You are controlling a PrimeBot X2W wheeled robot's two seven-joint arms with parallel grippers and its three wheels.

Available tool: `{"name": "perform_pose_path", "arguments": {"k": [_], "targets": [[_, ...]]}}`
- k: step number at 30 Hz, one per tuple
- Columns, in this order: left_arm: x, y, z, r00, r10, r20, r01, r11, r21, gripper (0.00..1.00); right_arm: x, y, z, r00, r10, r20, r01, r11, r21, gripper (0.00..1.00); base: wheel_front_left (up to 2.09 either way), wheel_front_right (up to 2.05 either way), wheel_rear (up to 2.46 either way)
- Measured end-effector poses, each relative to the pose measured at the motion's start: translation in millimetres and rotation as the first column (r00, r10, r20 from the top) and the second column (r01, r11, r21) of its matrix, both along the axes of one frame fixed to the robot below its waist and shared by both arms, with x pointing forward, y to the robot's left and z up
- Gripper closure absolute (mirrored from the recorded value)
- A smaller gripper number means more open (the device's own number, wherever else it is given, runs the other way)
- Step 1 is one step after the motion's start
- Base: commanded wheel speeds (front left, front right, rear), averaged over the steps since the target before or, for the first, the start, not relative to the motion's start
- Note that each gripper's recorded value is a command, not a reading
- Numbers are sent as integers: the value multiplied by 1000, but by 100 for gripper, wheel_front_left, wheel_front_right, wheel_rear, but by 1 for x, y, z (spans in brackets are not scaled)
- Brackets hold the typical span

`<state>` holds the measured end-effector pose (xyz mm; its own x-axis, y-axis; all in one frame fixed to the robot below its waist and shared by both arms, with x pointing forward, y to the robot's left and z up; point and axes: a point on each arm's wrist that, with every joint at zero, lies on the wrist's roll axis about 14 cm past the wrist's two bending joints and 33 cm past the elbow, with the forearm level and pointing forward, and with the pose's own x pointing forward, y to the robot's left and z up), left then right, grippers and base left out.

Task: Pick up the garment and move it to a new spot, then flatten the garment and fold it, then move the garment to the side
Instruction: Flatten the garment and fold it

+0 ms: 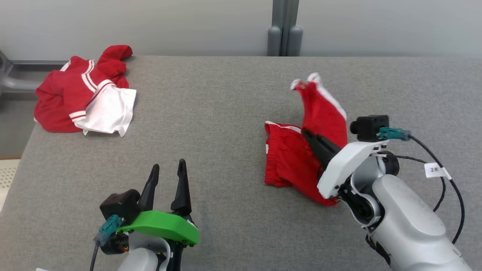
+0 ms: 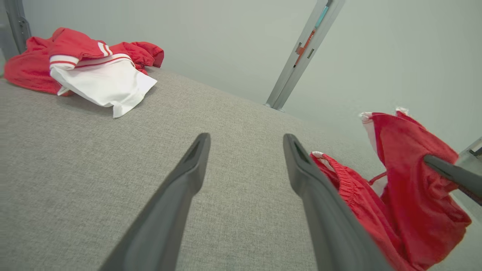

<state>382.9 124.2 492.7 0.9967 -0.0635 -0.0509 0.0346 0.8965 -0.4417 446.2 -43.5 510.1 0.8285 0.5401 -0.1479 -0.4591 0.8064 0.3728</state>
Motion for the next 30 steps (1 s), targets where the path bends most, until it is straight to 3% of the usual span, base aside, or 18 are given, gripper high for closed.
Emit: {"name": "perform_pose_path", "arguments": {"k": [5,11,12,13,14,23,30], "targets": [[-4,11,0,999,33,0,-33,999,-5,0,-15,33,-27,990,115,-86,-122,990,-77,100,0,0,0],[-4,18,-5,998,55,-14,-55,998,-9,0,-22,43,-48,980,149,-131,-164,980,-109,100,0,0,0],[-3,18,-6,998,56,-16,-56,998,-9,0,-21,43,-48,981,148,-128,-162,981,-108,80,0,0,0],[-3,18,-6,998,56,-17,-56,998,-9,0,-21,44,-48,981,148,-125,-162,981,-108,9,0,0,0],[-3,17,-7,998,54,-18,-54,998,-9,0,-22,45,-47,981,151,-120,-164,981,-107,0,0,0,0],[-2,1,-5,1000,14,-11,-14,1000,-12,0,-28,41,-28,988,151,-33,-153,986,-62,0,0,0,0],[-6,-12,-2,1000,-24,-1,24,1000,-18,0,-20,-3,-15,999,25,40,-23,999,-46,0,0,0,0]]}}
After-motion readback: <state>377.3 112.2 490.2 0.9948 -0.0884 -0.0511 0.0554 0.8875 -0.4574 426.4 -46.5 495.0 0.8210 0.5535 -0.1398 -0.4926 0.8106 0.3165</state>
